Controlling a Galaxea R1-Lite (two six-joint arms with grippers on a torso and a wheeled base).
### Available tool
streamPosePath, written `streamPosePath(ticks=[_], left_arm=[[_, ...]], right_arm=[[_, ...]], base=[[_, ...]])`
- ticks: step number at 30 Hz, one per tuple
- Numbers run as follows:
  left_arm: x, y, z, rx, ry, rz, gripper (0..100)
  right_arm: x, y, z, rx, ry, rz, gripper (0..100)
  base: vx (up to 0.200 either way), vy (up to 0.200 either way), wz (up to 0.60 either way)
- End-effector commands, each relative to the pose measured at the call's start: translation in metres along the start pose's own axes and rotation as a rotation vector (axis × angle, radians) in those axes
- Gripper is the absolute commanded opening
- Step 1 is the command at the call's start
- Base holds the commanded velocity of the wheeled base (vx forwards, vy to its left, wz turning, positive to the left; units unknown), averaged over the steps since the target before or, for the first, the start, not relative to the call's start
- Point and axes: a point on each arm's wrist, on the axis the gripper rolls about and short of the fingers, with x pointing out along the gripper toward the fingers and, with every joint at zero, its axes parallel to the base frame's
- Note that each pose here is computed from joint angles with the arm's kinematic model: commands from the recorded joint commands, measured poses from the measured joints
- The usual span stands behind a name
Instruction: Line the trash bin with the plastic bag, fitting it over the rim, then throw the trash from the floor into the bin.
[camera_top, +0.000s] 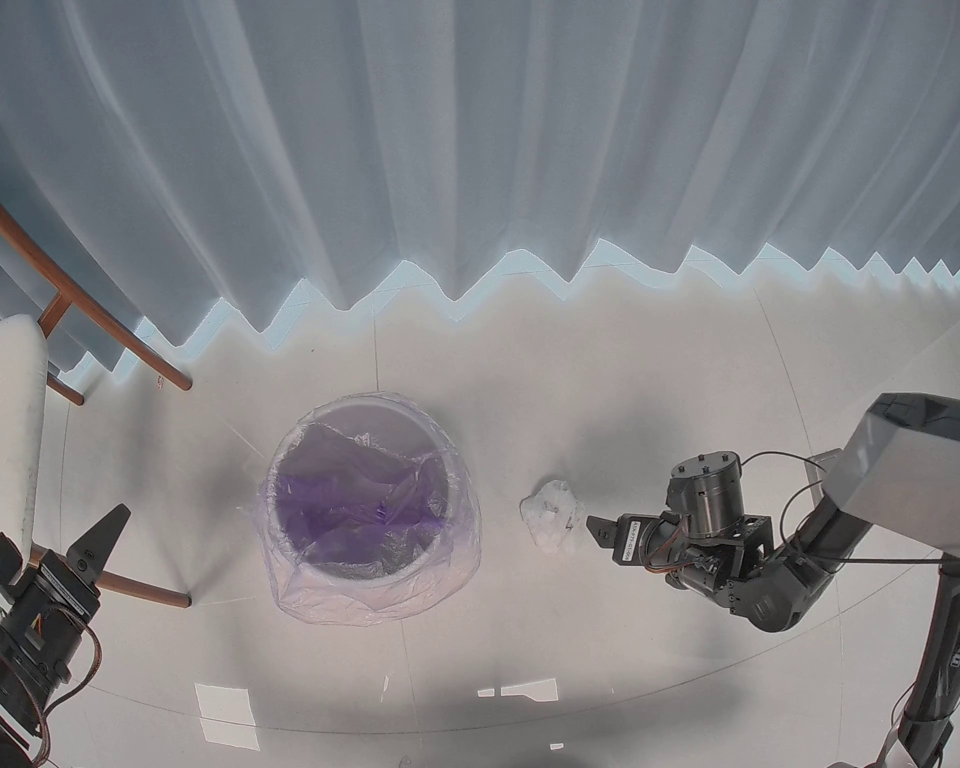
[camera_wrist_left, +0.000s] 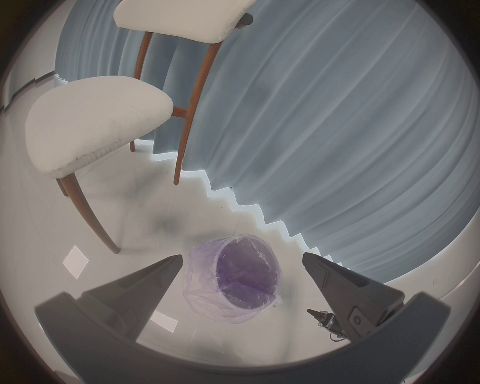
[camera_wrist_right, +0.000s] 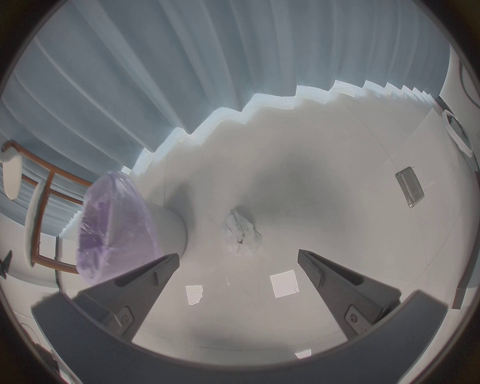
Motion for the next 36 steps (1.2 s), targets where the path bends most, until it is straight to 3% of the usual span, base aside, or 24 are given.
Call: streamPosePath(ticks=[1,13,23,36], left_arm=[[-0.003,0.006,-0.005,-0.005,0.017,0.041,100],[-0.004,0.01,-0.005,-0.039,0.0,0.107,100],[-0.01,0.014,0.001,-0.064,-0.099,0.163,100],[-0.011,0.014,0.003,-0.083,-0.135,0.18,100]], right_arm=[[0.049,-0.01,-0.018,-0.015,0.038,-0.048,100],[0.097,-0.004,-0.026,-0.078,0.012,-0.039,100],[0.136,0.011,-0.022,-0.069,-0.056,-0.003,100],[0.157,0.01,-0.021,-0.086,-0.025,-0.025,100]], base=[[0.0,0.0,0.0],[0.0,0.0,0.0],[0.0,0.0,0.0],[0.0,0.0,0.0]])
